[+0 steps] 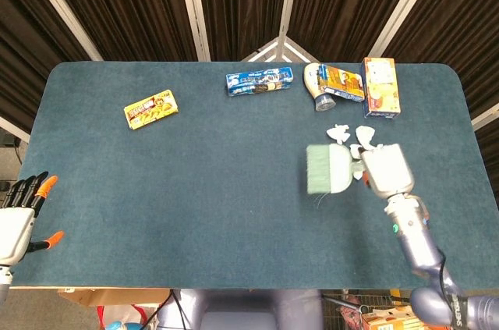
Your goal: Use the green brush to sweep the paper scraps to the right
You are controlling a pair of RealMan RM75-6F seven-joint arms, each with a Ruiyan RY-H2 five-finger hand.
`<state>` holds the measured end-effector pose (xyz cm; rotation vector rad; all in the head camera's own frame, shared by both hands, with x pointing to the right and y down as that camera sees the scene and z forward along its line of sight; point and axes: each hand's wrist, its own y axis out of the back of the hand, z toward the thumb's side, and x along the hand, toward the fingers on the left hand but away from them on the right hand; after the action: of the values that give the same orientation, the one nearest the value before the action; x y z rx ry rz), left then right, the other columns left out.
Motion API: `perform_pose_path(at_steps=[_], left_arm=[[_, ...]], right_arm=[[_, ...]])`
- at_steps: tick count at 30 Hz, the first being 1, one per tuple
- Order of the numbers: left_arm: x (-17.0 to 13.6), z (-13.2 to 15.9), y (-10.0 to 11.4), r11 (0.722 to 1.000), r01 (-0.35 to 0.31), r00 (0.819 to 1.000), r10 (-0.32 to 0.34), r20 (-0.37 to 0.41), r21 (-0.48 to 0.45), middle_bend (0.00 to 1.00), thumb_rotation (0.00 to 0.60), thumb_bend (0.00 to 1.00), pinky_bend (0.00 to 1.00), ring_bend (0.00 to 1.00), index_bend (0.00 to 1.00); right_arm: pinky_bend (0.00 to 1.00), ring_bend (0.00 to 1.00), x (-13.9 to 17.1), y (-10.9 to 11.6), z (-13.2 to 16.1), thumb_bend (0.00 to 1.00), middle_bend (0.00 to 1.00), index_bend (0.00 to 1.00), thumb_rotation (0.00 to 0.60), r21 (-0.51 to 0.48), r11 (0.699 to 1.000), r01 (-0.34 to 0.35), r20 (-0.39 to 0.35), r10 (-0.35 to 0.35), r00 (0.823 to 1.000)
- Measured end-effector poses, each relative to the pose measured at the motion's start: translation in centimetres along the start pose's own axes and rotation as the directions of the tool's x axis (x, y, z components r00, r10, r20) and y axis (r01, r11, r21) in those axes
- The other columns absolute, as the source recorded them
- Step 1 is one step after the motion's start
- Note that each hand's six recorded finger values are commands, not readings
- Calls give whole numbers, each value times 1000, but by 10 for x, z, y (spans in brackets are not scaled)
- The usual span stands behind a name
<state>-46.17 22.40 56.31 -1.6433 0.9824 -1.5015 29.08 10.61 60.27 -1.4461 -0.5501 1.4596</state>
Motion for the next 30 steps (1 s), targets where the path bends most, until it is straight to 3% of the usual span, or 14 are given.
perform_pose_path(at_steps=[8, 14, 17, 22, 30], left_arm=[[1, 0, -1, 1000, 3, 1000, -3, -1, 5, 0, 600, 51, 0, 0, 0], [1, -2, -1, 1000, 5, 1000, -5, -8, 2, 0, 600, 51, 0, 0, 0], [1, -3, -1, 1000, 5, 1000, -5, -9, -1, 0, 600, 51, 0, 0, 0], [1, -3, 0, 1000, 6, 1000, -6, -8, -2, 0, 600, 51, 0, 0, 0], [1, -3, 0, 1000, 7, 1000, -7, -5, 0, 0, 600, 51, 0, 0, 0]], right_arm=[[986, 1000, 10, -28, 74, 660, 963, 833, 600, -160, 985, -65, -106, 49, 993], [984, 1000, 0, -36, 124, 660, 963, 801, 600, -243, 966, -87, -129, 56, 990], [969, 989, -9, -44, 135, 636, 963, 617, 600, -247, 964, -96, -106, 72, 992], [953, 965, -21, -56, 138, 436, 955, 275, 600, -190, 977, -98, -53, 90, 995], [929, 943, -19, -57, 123, 363, 925, 45, 600, -118, 990, -72, -12, 71, 997]])
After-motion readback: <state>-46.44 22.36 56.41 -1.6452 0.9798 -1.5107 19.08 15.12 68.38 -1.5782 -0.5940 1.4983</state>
